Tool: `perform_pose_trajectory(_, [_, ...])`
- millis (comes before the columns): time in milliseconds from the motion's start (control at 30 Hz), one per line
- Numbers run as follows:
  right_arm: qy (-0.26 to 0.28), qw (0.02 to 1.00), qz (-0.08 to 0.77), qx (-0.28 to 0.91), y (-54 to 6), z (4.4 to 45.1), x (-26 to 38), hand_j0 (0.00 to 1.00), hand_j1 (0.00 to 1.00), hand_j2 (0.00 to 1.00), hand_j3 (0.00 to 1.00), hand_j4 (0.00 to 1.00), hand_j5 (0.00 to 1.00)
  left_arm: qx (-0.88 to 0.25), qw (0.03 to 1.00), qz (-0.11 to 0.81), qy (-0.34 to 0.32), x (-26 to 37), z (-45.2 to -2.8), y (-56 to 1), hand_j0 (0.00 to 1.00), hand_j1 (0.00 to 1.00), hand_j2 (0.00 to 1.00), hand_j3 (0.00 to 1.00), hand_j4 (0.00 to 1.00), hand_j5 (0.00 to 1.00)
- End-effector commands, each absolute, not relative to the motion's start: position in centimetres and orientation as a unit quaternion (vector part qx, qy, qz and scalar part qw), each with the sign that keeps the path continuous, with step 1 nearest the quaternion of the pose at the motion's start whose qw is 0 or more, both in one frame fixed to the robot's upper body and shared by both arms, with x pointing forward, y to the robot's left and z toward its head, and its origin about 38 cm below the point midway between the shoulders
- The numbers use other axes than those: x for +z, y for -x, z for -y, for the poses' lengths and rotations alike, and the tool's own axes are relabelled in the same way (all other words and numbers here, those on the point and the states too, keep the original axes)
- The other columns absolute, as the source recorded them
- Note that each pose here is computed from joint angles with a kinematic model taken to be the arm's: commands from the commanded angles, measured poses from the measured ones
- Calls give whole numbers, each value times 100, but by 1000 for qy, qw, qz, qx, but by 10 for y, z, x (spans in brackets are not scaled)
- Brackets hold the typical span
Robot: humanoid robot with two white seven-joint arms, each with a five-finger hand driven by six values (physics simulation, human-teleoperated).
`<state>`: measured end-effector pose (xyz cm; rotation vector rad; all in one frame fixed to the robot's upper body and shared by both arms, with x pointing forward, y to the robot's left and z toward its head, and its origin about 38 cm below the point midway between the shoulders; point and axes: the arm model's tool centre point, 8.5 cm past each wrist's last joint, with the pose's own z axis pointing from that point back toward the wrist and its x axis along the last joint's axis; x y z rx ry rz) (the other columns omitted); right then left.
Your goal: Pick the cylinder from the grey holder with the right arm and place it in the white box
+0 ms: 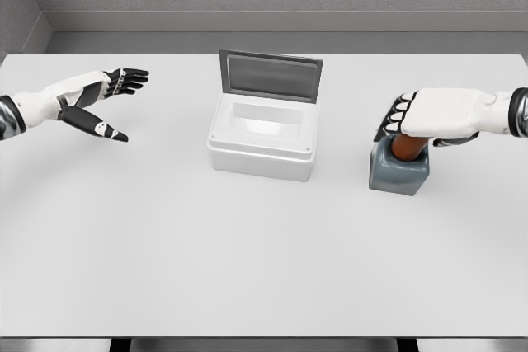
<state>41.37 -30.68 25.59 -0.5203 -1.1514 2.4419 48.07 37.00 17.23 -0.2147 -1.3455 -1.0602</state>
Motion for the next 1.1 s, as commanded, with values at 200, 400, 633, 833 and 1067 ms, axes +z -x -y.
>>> perform_pose_trajectory(200, [180,191,401,878,-412,306,249,22,22,22,22,22,22,-465,651,594,92,174,-372,-482,100,100,100,100,100,100])
perform_pose_trajectory(400, [185,187,406,875,-414,305,256,11,11,11,11,11,11,-464,651,593,92,174,-372,-482,100,100,100,100,100,100])
perform_pose_trajectory(633, [200,162,468,845,-424,284,306,11,11,11,11,11,11,-464,651,593,92,174,-372,-482,100,100,100,100,100,100])
perform_pose_trajectory(833, [174,109,518,830,-432,222,316,11,11,11,11,11,11,-464,652,593,92,174,-372,-482,100,100,100,100,100,100])
perform_pose_trajectory(1067, [150,61,538,827,-431,173,323,12,12,12,12,12,12,-464,652,593,92,174,-372,-482,100,100,100,100,100,100])
